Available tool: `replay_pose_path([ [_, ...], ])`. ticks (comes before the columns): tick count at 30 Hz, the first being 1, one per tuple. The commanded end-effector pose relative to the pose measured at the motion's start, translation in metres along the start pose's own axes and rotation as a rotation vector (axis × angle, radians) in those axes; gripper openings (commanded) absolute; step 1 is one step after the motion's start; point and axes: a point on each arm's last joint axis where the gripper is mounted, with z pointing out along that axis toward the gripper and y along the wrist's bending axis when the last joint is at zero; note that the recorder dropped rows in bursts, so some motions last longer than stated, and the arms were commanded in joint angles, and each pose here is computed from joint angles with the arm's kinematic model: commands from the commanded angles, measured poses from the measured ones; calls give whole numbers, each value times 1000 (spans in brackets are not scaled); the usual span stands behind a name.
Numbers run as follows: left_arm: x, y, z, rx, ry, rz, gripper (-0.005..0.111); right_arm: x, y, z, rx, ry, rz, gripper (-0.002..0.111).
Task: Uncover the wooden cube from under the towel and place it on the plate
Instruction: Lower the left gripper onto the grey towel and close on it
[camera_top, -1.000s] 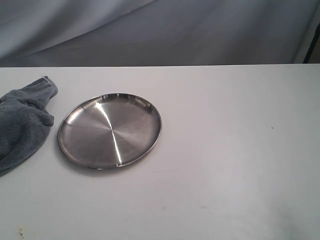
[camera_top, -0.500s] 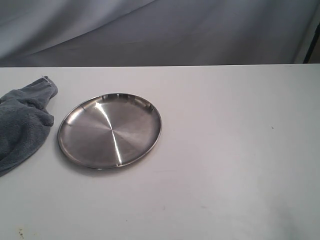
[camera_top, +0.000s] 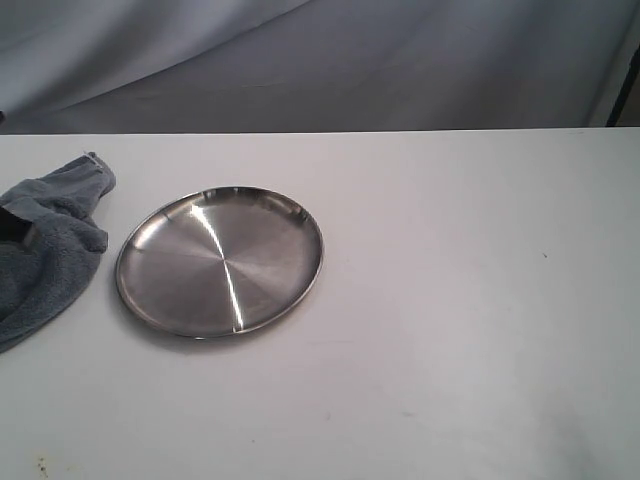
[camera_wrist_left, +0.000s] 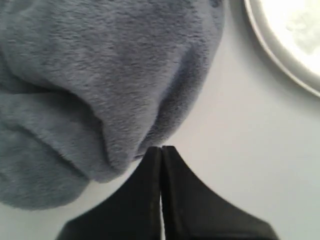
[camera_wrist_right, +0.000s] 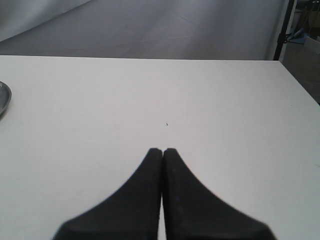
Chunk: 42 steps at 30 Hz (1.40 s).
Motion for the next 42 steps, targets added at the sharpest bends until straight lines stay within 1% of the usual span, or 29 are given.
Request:
replay_pose_path([
  [1,-12,-8,6,100,-79,87,0,0,0,0,-4,-6,4,0],
  [4,-23,-6,-3,77,-174,164,0,0,0,0,-4,-6,4,0],
  [6,-31,-4,-12,60,-232,173,0,0,0,0,-4,-6,4,0],
  [7,-38,-1,-22,33,-304,169,0,0,0,0,-4,-6,4,0],
  [8,-39,0,-25,13,-326,180,0,0,0,0,-4,-6,4,0],
  [9,-41,6,-33,-57,-361,205,0,0,0,0,-4,-6,4,0],
  [10,-40,9,-36,-92,-366,193,0,0,0,0,-4,-6,4,0],
  [11,-38,21,-43,-205,-368,102,0,0,0,0,-4,-6,4,0],
  [12,-36,28,-47,-267,-368,25,0,0,0,0,-4,-6,4,0],
  [13,-27,43,-55,-414,-342,-153,0,0,0,0,-4,-6,4,0],
  [14,-23,48,-56,-476,-319,-206,0,0,0,0,-4,-6,4,0],
  [15,-14,57,-60,-592,-237,-255,0,0,0,0,-4,-6,4,0],
  [16,-9,60,-59,-610,-193,-268,0,0,0,0,-4,-6,4,0],
  [17,-6,60,-55,-577,-166,-279,0,0,0,0,-4,-6,4,0],
  [19,-2,55,-37,-463,-73,-206,0,0,0,0,-4,-6,4,0],
  [21,0,44,-14,-310,42,-175,0,0,0,0,-4,-6,4,0],
  [23,-1,32,2,-172,101,-164,0,0,0,0,-4,-6,4,0],
  [25,-5,19,10,-31,97,-143,0,0,0,0,-4,-6,4,0],
  [26,-7,11,10,58,81,-115,0,0,0,0,-4,-6,4,0],
  [28,-17,-2,5,220,10,-27,0,0,0,0,-4,-6,4,0],
  [30,-29,-9,-7,306,-105,35,0,0,0,0,-4,-6,4,0],
  [32,-38,-9,-21,328,-182,59,0,0,0,0,-4,-6,4,0],
  [33,-41,-8,-27,319,-206,64,0,0,0,0,-4,-6,4,0],
  [35,-43,-5,-37,287,-261,57,0,0,0,0,-4,-6,4,0],
  [37,-44,1,-46,231,-323,15,0,0,0,0,-4,-6,4,0],
  [40,-41,19,-64,52,-390,-141,0,0,0,0,-4,-6,4,0],
  [42,-35,33,-74,-102,-398,-170,0,0,0,0,-4,-6,4,0],
])
